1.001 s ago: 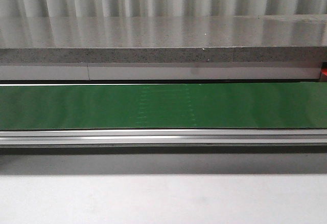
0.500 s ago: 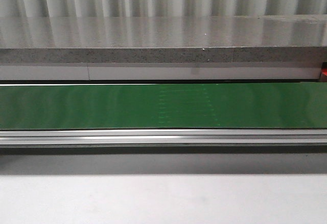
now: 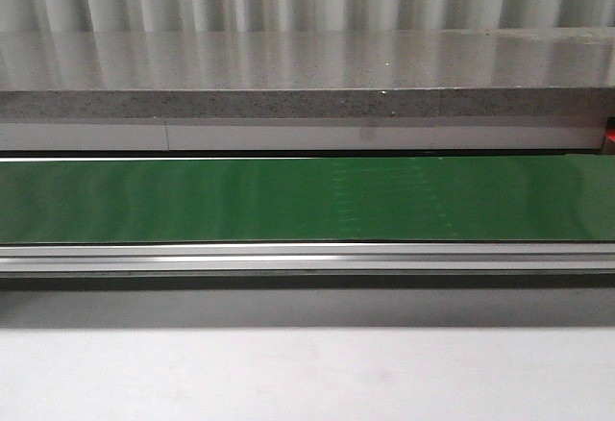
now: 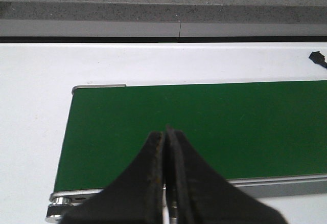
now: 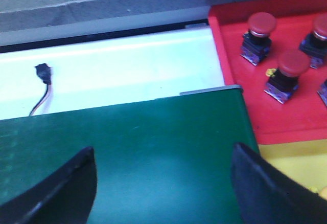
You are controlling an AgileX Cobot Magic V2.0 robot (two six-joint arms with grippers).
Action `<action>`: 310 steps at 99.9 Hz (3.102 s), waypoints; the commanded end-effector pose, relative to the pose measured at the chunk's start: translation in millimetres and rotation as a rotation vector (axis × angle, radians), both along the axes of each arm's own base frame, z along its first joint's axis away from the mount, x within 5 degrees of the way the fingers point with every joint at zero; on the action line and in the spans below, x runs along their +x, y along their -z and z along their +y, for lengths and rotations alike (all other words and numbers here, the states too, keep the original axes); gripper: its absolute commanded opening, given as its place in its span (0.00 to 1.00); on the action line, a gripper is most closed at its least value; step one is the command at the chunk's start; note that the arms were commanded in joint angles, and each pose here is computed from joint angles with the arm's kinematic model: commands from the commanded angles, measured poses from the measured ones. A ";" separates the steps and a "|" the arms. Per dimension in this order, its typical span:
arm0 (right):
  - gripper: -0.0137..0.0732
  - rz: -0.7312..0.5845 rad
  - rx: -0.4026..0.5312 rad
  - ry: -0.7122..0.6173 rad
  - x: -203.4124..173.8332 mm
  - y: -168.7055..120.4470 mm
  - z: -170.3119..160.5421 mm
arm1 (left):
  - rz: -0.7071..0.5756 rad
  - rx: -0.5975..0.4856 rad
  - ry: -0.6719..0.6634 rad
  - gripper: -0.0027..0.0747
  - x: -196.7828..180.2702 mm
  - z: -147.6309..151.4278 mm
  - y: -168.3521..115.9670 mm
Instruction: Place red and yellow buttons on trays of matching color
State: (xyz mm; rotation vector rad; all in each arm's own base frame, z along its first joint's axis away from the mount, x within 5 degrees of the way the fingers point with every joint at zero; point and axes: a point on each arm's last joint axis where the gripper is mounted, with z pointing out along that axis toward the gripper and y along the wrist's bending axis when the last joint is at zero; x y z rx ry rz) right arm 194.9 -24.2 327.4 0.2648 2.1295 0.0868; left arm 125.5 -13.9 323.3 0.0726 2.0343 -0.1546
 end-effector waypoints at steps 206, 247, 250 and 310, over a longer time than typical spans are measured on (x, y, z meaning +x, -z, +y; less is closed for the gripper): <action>0.08 -0.384 -0.099 -0.053 -125.7 29.6 22.8 | -0.091 -0.021 -0.006 0.01 2.3 -0.6 -14.1; 0.08 -0.530 -0.111 -0.027 -152.7 86.3 22.3 | -0.091 -0.021 -0.006 0.01 2.3 -0.6 -14.1; 0.08 -0.538 -0.111 -0.026 -151.4 89.1 22.2 | -0.091 -0.021 -0.006 0.01 2.3 -0.6 -14.1; 0.08 -0.592 -0.108 -0.018 -139.4 127.3 21.3 | -0.089 -0.021 -0.006 0.01 2.2 -0.6 -13.9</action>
